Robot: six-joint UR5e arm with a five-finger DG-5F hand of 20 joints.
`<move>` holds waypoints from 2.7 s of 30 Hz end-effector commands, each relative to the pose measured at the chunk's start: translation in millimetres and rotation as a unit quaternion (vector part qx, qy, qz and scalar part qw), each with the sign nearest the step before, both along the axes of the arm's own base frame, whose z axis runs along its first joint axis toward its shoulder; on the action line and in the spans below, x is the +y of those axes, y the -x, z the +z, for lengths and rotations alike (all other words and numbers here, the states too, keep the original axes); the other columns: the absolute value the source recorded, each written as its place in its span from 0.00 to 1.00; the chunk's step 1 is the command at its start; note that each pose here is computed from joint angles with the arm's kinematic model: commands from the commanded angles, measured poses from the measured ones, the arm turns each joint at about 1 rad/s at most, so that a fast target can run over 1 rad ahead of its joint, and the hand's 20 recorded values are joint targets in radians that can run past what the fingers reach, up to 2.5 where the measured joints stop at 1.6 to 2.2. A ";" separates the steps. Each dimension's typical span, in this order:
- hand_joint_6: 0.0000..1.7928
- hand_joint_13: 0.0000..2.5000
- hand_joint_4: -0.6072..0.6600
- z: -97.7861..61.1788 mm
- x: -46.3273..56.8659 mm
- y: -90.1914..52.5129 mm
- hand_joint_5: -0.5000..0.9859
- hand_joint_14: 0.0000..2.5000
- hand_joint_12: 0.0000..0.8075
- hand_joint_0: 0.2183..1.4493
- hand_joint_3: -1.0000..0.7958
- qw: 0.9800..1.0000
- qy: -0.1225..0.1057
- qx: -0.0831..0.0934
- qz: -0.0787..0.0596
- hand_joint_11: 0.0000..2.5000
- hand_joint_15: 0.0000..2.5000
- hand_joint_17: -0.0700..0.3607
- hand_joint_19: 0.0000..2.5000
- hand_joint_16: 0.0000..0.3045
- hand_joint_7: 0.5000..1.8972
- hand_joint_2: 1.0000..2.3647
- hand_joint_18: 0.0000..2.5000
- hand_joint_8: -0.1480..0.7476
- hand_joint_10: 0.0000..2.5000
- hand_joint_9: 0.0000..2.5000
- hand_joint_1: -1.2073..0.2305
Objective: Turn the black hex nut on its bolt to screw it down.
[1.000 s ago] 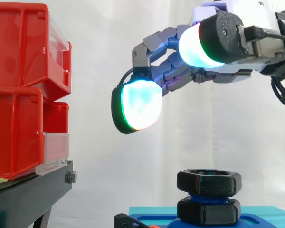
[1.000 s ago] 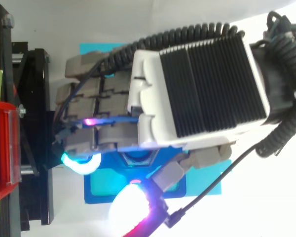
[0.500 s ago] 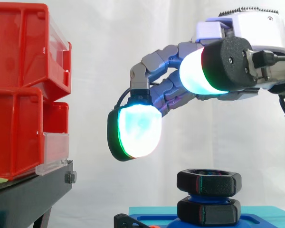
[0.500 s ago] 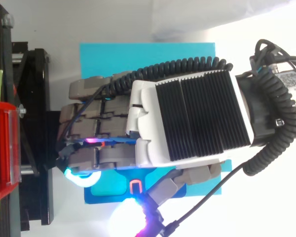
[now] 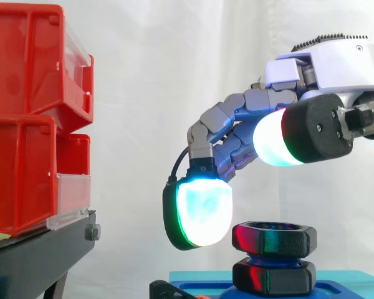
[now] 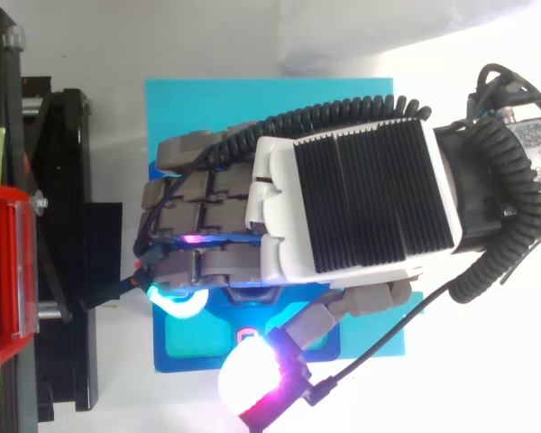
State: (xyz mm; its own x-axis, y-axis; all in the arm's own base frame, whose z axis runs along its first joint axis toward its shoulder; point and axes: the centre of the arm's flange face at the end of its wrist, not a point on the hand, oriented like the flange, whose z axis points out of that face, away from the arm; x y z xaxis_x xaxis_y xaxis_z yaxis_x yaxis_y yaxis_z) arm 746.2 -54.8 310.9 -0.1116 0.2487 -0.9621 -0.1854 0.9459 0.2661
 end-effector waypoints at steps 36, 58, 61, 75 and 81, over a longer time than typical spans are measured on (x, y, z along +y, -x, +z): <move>0.36 0.27 0.73 -2.2 -61.1 15.4 0.20 0.00 0.43 0.21 0.28 1.000 0.003 0.014 0.018 0.16 0.06 0.37 0.04 0.13 0.23 0.00 0.21 0.54 0.00 0.25 0.61; 0.33 0.27 0.73 24.7 -60.9 4.1 0.21 0.00 0.43 0.21 0.28 0.999 0.001 -0.021 0.025 0.16 0.06 0.37 0.04 0.13 0.28 0.00 0.21 0.54 0.00 0.25 0.61; 0.33 0.27 0.74 25.1 -53.4 1.8 0.21 0.00 0.43 0.21 0.28 0.999 0.001 -0.023 0.023 0.16 0.06 0.37 0.04 0.13 0.29 0.00 0.21 0.54 0.00 0.25 0.61; 0.30 0.27 0.73 8.5 -13.3 -3.6 0.22 0.00 0.43 0.20 0.28 0.999 0.000 -0.029 0.019 0.16 0.06 0.37 0.05 0.13 0.36 0.00 0.21 0.54 0.00 0.25 0.62; 0.30 0.27 0.73 1.9 -7.9 -5.7 0.22 0.00 0.43 0.20 0.28 0.999 -0.005 -0.045 0.015 0.17 0.06 0.37 0.05 0.13 0.37 0.00 0.21 0.55 0.00 0.25 0.62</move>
